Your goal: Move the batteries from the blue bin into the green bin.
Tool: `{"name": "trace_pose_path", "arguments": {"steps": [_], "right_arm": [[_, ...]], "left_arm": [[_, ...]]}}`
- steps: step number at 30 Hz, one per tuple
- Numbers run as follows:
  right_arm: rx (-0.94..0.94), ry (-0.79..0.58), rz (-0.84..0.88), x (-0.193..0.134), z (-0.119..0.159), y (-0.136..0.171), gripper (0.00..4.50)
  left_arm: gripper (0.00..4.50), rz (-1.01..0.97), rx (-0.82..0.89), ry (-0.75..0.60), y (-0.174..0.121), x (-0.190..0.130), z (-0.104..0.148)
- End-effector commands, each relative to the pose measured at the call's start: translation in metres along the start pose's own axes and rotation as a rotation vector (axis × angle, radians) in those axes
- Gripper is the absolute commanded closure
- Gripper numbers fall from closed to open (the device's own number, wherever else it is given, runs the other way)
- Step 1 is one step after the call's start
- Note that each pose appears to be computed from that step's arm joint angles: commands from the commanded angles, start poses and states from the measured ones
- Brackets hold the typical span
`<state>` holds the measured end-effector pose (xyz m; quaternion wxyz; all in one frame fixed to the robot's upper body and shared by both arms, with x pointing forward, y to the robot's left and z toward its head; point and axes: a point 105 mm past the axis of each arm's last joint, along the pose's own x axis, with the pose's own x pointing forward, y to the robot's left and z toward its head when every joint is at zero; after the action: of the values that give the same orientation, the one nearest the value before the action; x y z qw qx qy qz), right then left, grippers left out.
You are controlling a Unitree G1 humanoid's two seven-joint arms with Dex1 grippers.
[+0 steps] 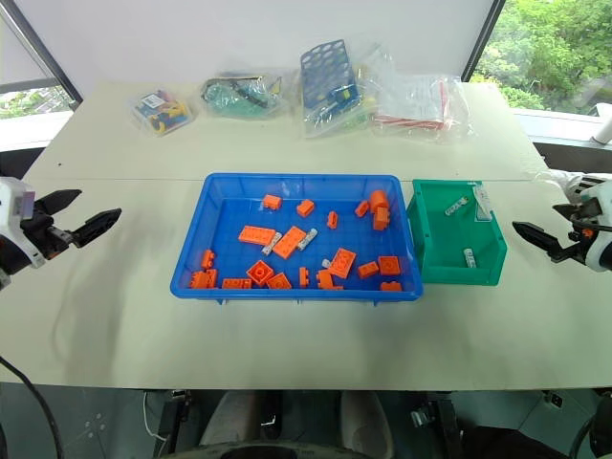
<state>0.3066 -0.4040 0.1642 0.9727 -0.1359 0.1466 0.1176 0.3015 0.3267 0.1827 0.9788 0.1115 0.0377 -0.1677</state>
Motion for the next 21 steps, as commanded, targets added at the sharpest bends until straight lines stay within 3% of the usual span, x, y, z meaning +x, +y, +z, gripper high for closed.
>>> {"name": "trace_pose_path", "arguments": {"steps": [1, 14, 18, 21], "right_arm": [[-0.027, -0.049, -0.006, -0.001, 0.014, 0.0, 0.02], [-0.055, -0.041, -0.034, -0.002, 0.025, -0.004, 0.02], [-0.055, -0.102, -0.002, -0.001, 0.051, 0.0, 0.02], [-0.075, -0.164, 0.102, 0.005, 0.081, 0.02, 0.02]], "left_arm": [[0.0, 0.031, 0.031, -0.044, 0.005, -0.002, 0.017], [0.0, -0.025, 0.011, -0.059, -0.011, 0.007, 0.02], [0.0, -0.136, 0.019, -0.066, -0.033, 0.009, 0.028], [0.0, -0.262, 0.03, -0.08, -0.054, 0.009, 0.04]]}}
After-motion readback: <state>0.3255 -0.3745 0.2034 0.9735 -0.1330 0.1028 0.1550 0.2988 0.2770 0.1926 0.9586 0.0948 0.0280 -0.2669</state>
